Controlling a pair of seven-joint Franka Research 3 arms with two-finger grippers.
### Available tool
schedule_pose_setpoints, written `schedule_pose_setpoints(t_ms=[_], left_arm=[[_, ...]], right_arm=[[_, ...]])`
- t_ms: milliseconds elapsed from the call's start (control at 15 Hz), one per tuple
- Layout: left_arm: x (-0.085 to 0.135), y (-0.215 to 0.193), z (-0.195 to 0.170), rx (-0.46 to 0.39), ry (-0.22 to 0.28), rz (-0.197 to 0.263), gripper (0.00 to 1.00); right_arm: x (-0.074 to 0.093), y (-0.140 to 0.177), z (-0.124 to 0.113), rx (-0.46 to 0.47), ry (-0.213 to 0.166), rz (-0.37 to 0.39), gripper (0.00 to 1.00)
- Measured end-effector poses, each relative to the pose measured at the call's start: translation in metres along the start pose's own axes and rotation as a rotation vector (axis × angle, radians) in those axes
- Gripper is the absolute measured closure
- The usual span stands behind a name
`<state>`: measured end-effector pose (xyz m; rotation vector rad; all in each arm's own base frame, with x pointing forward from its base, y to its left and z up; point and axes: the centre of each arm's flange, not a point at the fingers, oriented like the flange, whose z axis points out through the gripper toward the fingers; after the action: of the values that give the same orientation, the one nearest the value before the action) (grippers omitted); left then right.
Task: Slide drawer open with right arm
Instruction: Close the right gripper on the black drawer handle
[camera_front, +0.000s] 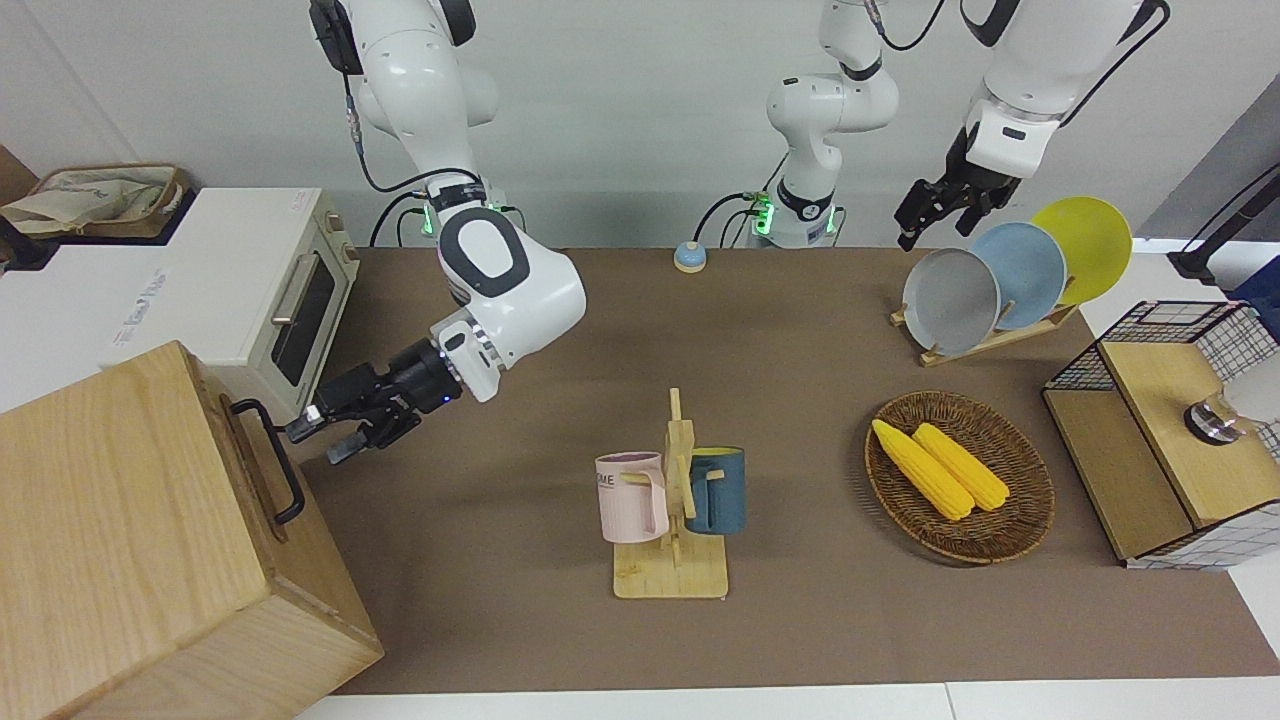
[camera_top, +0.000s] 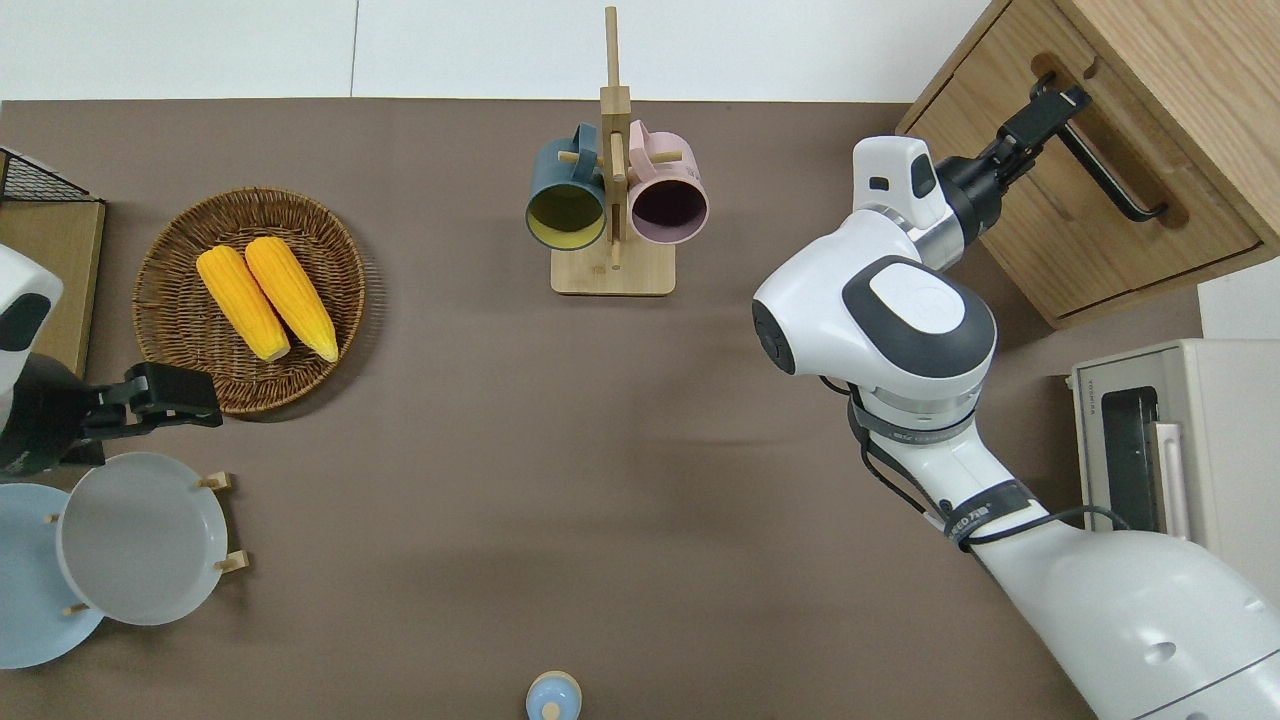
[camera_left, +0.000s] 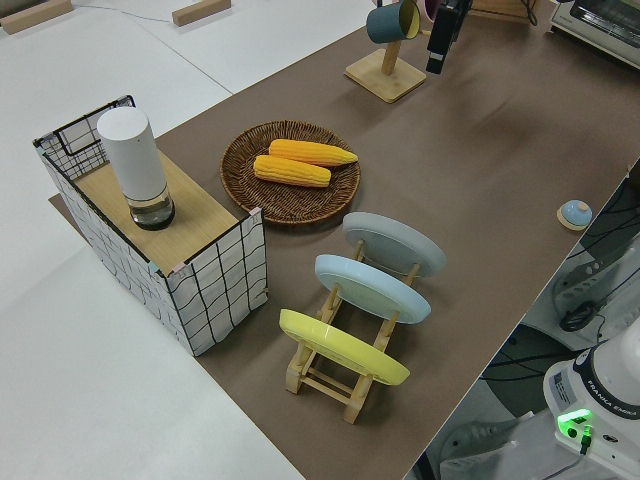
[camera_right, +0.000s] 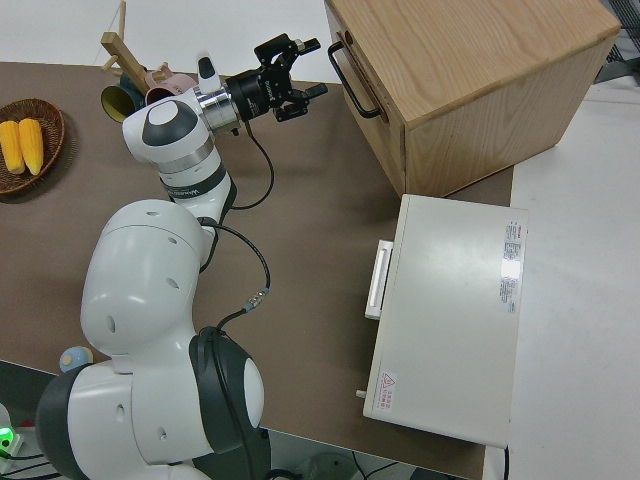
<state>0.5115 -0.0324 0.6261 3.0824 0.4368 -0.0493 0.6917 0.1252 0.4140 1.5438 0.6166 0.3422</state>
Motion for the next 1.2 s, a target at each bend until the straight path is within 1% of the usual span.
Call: schedule_pose_setpoints(t_ms=[200,400,733,800,933,1000,1200], left_arm=[[0.0,0.0,0.0,0.0,0.0,0.0,0.0],[0.0,0.0,0.0,0.0,0.0,0.0,0.0],[0.0,0.0,0.0,0.0,0.0,0.0,0.0],[0.0,0.0,0.0,0.0,0.0,0.0,0.0],[0.0,0.0,0.0,0.0,0.0,0.0,0.0],[0.0,0.0,0.0,0.0,0.0,0.0,0.0],[0.0,0.0,0.0,0.0,0.0,0.0,0.0]], right_arm=[[-0.001,-0.01,0.011,-0.011,-0.006,0.012,0.01],[-0.002,-0.015,0.022,-0.041,-0.005,0.015,0.01],[-0.003,-0.016,0.026,-0.058,-0.005,0.023,0.03],[-0.003,-0.016,0.026,-0.058,-0.005,0.023,0.11],[-0.003,-0.016,0.026,-0.058,-0.005,0.023,0.33],[-0.003,-0.016,0.026,-0.058,-0.005,0.023,0.41],[-0.002,-0.016,0.025,-0.058,-0.003,0.022,0.71]])
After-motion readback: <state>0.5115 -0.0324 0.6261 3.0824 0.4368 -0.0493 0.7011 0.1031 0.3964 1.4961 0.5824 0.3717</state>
